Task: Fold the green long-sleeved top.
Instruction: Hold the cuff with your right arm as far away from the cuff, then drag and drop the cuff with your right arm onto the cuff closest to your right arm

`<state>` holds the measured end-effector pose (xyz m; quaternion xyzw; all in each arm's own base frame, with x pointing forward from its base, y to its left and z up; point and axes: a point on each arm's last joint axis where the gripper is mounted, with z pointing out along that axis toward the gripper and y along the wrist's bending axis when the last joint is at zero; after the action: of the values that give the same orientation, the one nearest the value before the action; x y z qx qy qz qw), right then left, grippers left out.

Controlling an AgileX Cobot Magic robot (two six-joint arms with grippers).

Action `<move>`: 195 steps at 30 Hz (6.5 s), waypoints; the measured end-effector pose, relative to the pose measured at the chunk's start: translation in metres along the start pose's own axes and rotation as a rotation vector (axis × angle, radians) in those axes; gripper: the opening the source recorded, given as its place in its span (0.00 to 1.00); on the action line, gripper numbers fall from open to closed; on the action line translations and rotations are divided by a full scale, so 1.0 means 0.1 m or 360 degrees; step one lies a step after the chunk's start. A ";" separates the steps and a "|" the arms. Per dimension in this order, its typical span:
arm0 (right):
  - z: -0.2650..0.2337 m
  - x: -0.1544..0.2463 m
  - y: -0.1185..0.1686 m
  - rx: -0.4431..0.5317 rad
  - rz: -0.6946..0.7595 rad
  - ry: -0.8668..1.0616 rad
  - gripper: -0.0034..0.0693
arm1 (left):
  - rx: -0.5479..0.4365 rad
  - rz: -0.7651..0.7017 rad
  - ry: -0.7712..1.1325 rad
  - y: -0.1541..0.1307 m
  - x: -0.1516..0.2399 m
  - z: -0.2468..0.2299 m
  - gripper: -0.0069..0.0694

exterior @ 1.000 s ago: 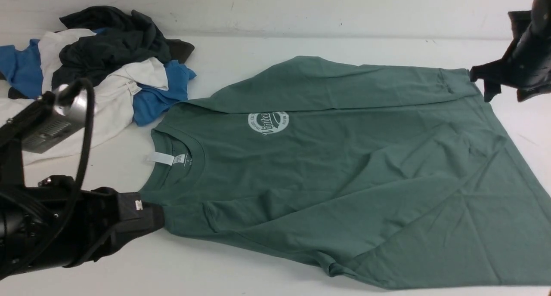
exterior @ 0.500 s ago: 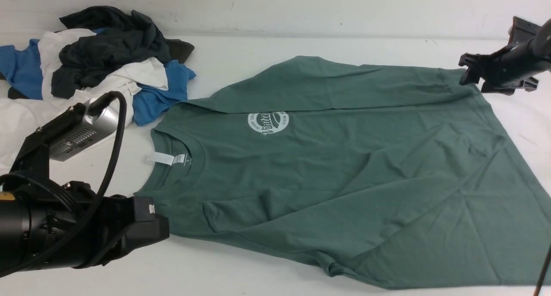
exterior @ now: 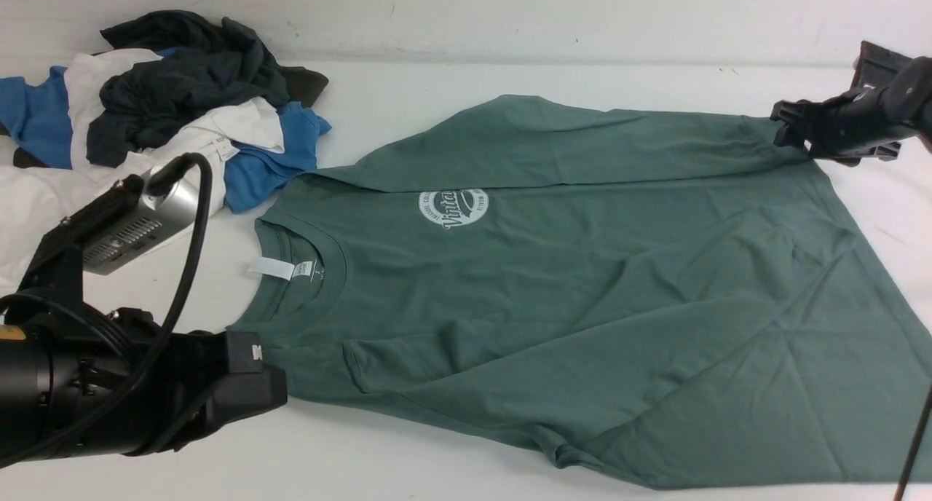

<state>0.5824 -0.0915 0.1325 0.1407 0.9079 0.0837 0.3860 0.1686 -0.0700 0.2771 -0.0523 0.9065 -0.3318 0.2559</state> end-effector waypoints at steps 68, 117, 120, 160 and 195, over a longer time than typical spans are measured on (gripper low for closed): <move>-0.27 -0.02 -0.04 0.0179 -0.0365 0.0224 0.03 | -0.0030 0.0071 0.0040 0.02 0.02 0.00 0.09; -0.22 0.07 -0.05 0.0285 -0.0282 0.0193 0.43 | -0.0084 0.0121 -0.0138 0.04 -0.08 0.00 0.09; -0.22 0.07 -0.05 0.0283 -0.0281 0.0193 0.43 | -0.0085 0.0121 -0.0145 0.05 -0.08 -0.01 0.09; -0.42 -0.17 -0.03 0.0384 -0.0476 0.0143 0.09 | -0.0094 0.0122 -0.0191 0.05 -0.11 -0.01 0.09; -2.19 0.34 0.28 0.0435 -0.0103 0.0791 0.09 | -0.0168 0.0227 -0.0192 0.03 -0.41 0.12 0.09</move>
<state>0.4067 -0.0635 0.2677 0.1374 0.9815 -0.0200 0.1314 0.2102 -0.0640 0.2851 -0.0211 0.9071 -0.2607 0.3297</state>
